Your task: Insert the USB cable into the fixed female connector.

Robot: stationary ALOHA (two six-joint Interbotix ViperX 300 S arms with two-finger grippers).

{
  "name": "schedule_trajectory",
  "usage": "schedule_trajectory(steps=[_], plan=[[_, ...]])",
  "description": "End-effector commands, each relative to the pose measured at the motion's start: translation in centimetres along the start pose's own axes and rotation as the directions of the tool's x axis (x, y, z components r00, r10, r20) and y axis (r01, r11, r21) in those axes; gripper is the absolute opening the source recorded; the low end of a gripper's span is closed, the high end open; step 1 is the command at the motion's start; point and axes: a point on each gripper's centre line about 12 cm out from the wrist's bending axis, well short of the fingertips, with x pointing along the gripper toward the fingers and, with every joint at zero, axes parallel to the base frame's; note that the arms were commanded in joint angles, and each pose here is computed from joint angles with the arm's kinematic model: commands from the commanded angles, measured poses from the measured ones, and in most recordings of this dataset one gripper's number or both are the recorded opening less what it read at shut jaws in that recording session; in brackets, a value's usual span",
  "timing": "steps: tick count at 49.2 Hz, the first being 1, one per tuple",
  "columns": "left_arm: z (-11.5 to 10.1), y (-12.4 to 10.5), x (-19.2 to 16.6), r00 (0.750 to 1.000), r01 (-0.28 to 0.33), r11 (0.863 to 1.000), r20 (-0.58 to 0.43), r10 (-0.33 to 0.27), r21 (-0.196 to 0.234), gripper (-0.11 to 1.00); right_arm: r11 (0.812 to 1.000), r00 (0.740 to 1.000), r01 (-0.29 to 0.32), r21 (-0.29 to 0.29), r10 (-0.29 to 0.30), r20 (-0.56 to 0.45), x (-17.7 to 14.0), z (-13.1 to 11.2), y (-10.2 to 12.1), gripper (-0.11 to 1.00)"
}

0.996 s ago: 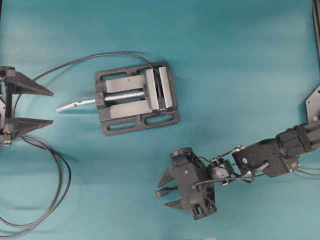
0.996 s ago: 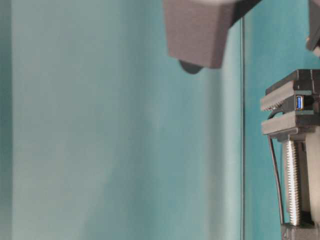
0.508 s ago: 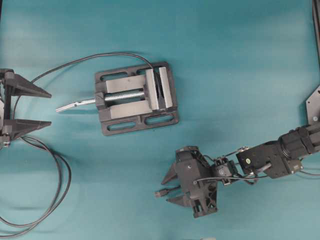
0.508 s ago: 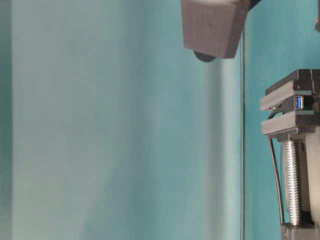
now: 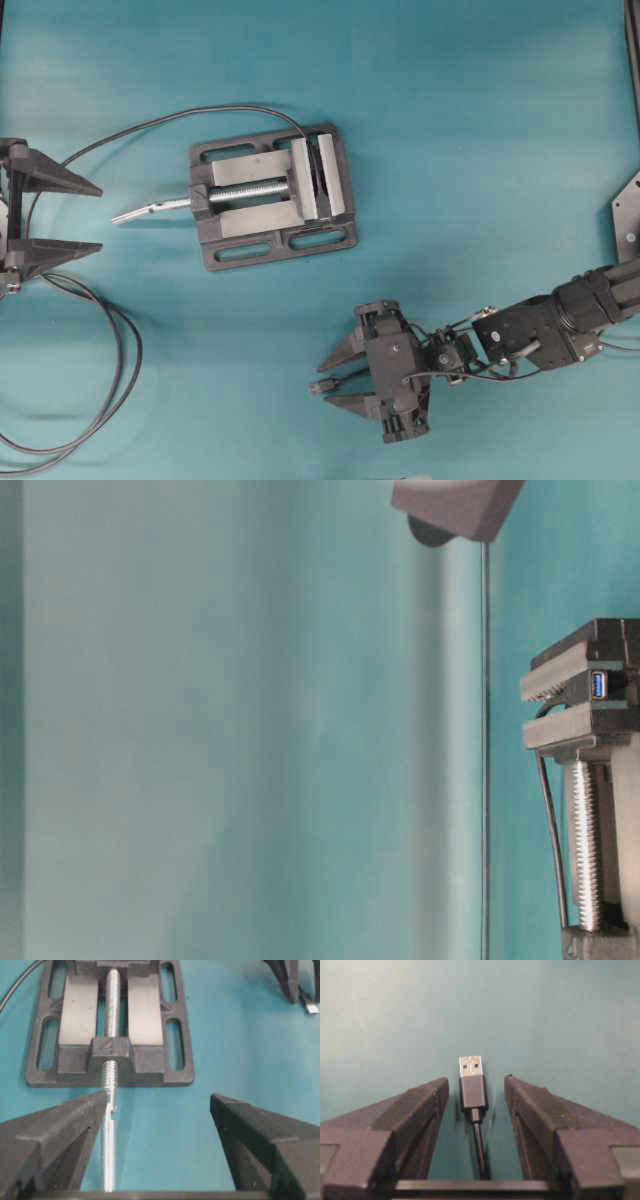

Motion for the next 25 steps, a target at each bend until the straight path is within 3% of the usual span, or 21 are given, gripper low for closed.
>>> schedule_trajectory(steps=[1,5,25], plan=[[0.42,0.02,0.04,1.0,-0.003,1.0,0.012,0.003,-0.001,1.0,1.0,1.0,-0.015,-0.006,0.015,0.004,0.0,0.23,0.73,0.53],[0.48,0.02,0.04,1.0,-0.002,1.0,0.014,0.002,0.0,1.0,1.0,1.0,-0.019,-0.009,0.019,0.0,-0.09,0.07,0.95,0.48],[0.48,0.02,0.04,1.0,-0.002,1.0,0.014,0.002,0.0,1.0,0.999,0.999,-0.028,-0.017,0.028,-0.014,-0.6,-0.45,1.4,0.48]])
